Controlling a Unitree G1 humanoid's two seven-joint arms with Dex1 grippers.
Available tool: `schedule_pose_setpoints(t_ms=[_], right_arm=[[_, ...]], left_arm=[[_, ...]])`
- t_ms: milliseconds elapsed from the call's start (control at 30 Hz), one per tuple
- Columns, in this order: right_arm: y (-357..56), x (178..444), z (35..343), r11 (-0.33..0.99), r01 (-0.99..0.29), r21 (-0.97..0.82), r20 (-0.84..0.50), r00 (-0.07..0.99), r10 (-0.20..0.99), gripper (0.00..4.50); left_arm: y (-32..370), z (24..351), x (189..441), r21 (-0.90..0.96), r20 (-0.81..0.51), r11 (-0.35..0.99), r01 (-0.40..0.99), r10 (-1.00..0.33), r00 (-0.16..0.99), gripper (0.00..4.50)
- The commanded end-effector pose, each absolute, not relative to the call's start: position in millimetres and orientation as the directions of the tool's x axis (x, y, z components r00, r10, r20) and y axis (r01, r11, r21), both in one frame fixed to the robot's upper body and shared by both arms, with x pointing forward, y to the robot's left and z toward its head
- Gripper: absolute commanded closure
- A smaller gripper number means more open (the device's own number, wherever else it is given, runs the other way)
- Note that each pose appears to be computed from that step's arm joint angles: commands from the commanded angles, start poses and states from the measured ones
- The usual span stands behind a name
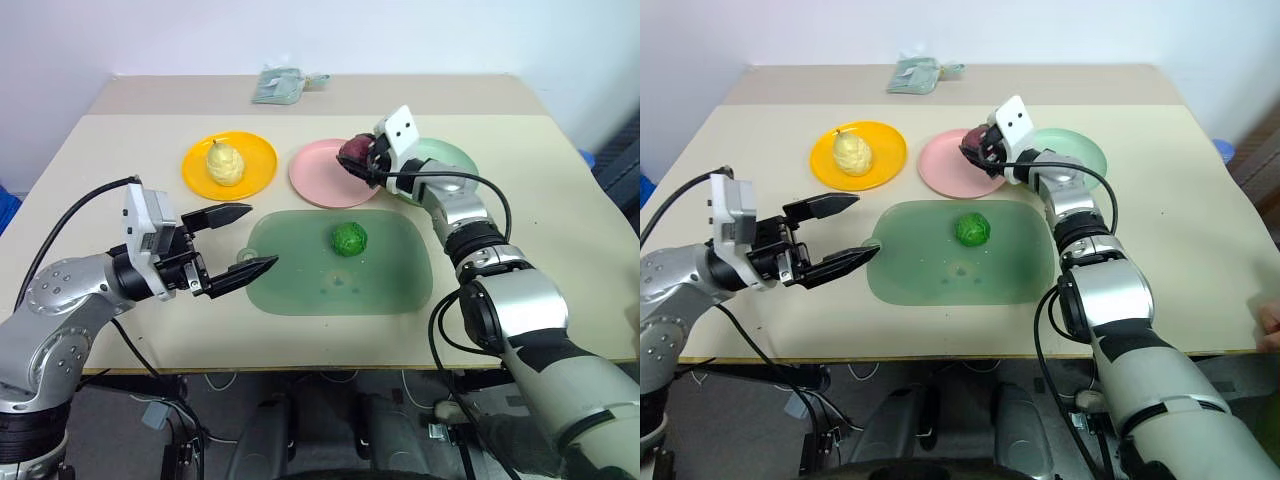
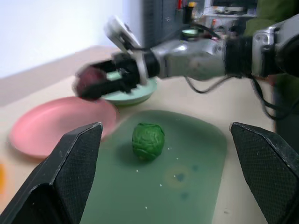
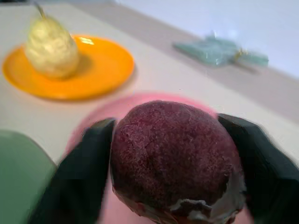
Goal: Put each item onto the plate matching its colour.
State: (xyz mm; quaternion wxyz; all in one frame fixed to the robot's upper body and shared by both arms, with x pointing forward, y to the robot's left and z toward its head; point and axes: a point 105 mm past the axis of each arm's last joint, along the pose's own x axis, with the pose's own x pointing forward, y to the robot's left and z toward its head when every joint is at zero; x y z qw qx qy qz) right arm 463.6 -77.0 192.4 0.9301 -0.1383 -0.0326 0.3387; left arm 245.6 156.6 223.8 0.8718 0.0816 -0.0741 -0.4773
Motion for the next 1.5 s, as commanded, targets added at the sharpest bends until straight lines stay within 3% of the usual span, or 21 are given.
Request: schedule_pose_setpoints(t_ms=[33,167,267,433,633,900,1000,1133,1400,1500], right_arm=[[-65.0,466.5,226.0,0.738,-0.583,-0.339,0.056,0.771,0.635,0.06],[-68.6,463.5,228.7,0.721,-0.628,-0.293,0.066,0.739,0.670,0.06],[-72.6,444.9,213.4,0.571,-0.782,-0.249,0.013,0.587,0.810,0.06],[-79.4,405.3,182.4,0.355,-0.923,-0.149,-0.048,0.366,0.930,0.06],[-73.1,375.4,157.0,0.312,-0.950,-0.020,-0.105,0.313,0.944,0.06],[-66.8,372.7,135.2,0.340,-0.940,0.026,-0.170,0.331,0.928,0.06],[-66.4,372.7,133.1,0.336,-0.941,0.032,-0.174,0.326,0.929,0.97],[-71.0,373.3,139.3,0.335,-0.942,0.009,-0.157,0.329,0.931,2.78],[-109.8,420.2,200.3,0.554,-0.822,-0.134,-0.001,0.559,0.829,2.78],[-121.6,428.9,210.7,0.582,-0.798,-0.156,0.007,0.589,0.808,2.78]], left_arm=[[157.2,232.3,233.1,0.245,0.080,0.566,0.787,-0.821,0.565,0.00],[157.8,229.5,228.3,0.229,0.086,0.588,0.776,-0.806,0.586,0.00],[158.4,225.3,228.3,0.220,0.082,0.590,0.777,-0.804,0.588,0.00],[158.4,221.5,233.0,0.203,0.078,0.564,0.801,-0.824,0.561,0.00],[154.8,227.0,240.6,0.208,0.089,0.518,0.830,-0.855,0.511,0.00],[156.0,226.9,242.9,0.223,0.074,0.501,0.836,-0.864,0.498,0.00],[158.9,226.7,241.8,0.221,0.074,0.510,0.831,-0.859,0.507,0.00],[160.5,225.9,236.7,0.208,0.072,0.519,0.829,-0.853,0.517,0.00],[157.8,221.1,224.7,0.176,0.042,0.493,0.852,-0.868,0.494,0.00],[155.9,217.8,219.9,0.161,0.021,0.474,0.866,-0.878,0.477,0.00]])
